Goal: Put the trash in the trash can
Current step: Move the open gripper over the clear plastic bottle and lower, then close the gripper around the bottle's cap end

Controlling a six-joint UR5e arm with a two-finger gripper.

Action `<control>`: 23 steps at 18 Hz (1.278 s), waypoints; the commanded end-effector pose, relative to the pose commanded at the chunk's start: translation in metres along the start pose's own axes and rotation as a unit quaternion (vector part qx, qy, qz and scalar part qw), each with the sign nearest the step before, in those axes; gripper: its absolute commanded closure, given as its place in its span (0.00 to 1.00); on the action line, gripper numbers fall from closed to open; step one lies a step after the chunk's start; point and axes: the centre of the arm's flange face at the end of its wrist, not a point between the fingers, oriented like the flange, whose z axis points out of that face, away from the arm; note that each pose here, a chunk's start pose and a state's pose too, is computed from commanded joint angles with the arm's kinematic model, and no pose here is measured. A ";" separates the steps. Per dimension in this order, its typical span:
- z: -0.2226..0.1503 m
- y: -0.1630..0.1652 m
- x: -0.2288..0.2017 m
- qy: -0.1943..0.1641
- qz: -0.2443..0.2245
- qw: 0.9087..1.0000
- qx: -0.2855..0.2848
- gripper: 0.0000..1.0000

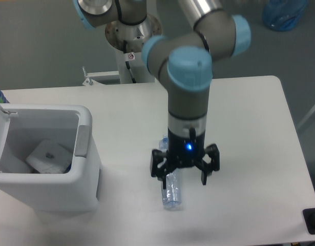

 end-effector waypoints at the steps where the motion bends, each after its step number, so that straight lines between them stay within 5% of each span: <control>1: 0.013 0.002 -0.001 0.003 0.008 1.000 -0.009 0.00; 11: 0.101 0.032 -0.003 0.025 0.016 0.996 -0.078 0.00; 23: 0.137 0.049 0.011 0.026 0.023 0.993 -0.114 0.00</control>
